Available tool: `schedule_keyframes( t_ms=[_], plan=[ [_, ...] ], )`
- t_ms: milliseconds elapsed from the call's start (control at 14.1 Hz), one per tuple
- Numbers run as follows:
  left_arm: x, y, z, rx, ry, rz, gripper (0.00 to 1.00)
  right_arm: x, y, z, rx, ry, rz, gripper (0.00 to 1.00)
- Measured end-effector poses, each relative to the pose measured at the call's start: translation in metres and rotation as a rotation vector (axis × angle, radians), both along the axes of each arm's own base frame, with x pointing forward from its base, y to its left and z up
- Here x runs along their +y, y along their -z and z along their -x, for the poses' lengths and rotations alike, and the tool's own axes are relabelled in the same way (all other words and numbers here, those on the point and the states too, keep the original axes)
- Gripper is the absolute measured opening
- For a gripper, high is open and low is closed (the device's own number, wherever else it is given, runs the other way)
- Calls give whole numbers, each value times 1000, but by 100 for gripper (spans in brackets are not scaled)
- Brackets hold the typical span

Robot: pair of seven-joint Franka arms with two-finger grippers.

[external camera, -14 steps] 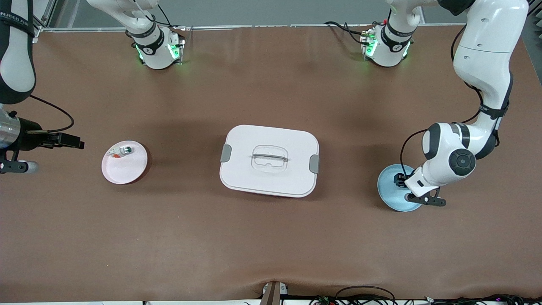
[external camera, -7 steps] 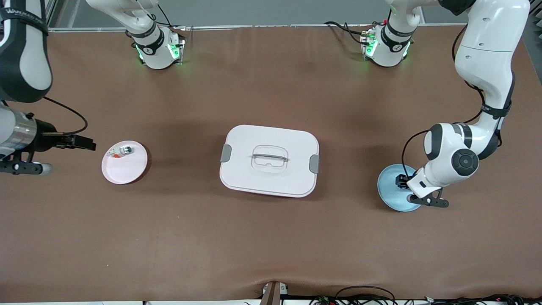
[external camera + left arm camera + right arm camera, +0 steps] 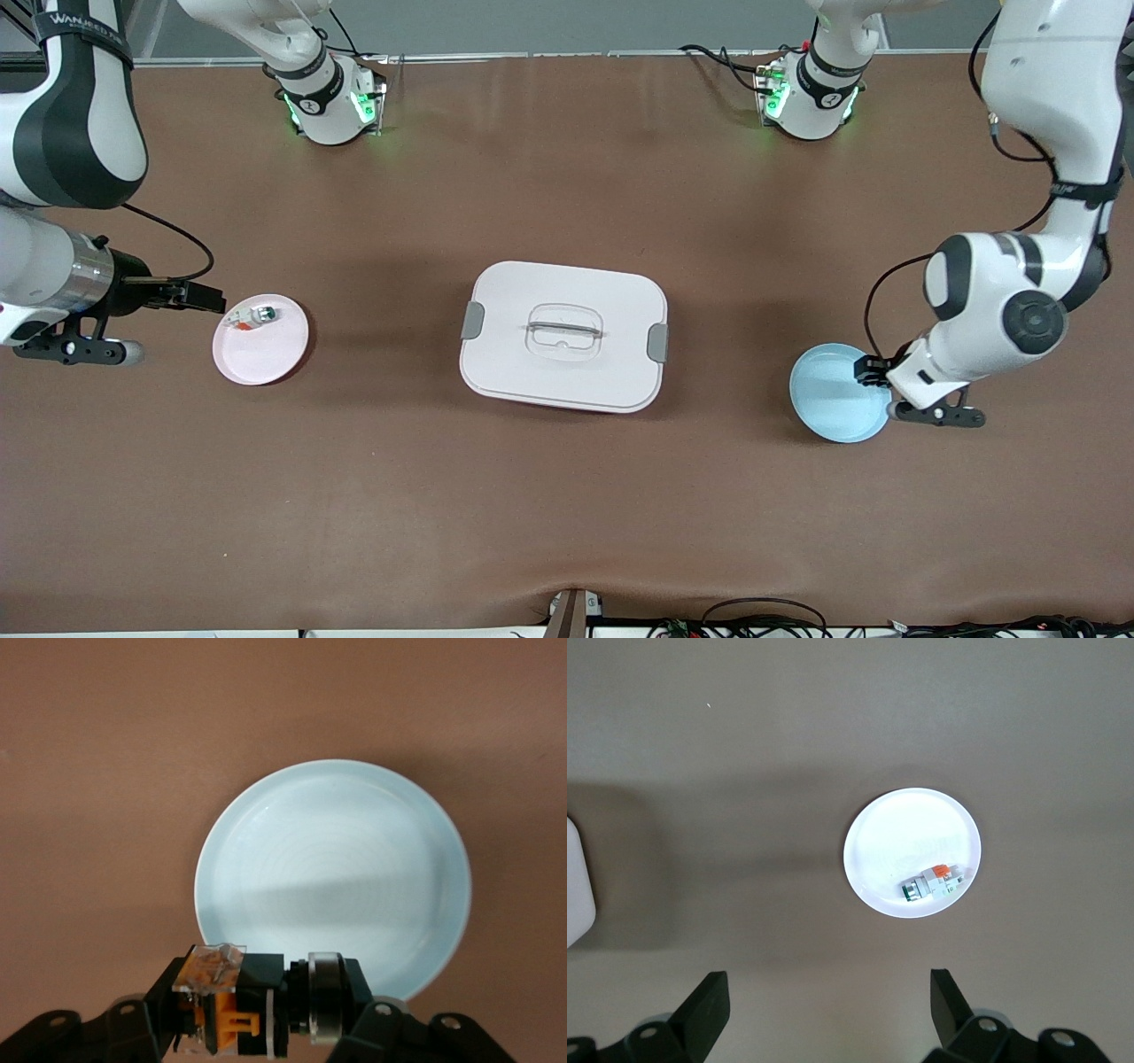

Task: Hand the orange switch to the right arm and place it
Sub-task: 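Lift the switch with the left gripper away from the blue plate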

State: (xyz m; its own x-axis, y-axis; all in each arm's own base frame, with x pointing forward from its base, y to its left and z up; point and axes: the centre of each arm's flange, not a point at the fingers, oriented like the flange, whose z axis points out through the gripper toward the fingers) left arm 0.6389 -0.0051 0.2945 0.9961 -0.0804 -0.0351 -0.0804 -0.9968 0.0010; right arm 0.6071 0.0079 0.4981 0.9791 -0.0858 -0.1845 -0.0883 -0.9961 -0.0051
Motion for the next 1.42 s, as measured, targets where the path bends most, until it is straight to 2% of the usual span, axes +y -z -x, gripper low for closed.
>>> schedule_keyframes(
  t_ms=[142,355,640,1066,1280,1422],
  plan=[
    [5,-44,3,-2,-59,12,72,-10,0,0,-2,12,0,100],
    [6,-104,7,45,-153,23,72,-31,1,-1,-8,3,-7,100],
    [-2,-164,5,100,-275,54,72,-26,2,0,5,-9,-10,100],
    [-57,-202,4,110,-450,176,72,-15,1,0,6,-26,-12,100],
    [-85,-219,4,117,-534,234,72,-6,-12,6,39,-41,-15,100],
    [-102,-229,6,133,-589,274,72,-7,-28,9,38,-42,-15,100]
  ],
)
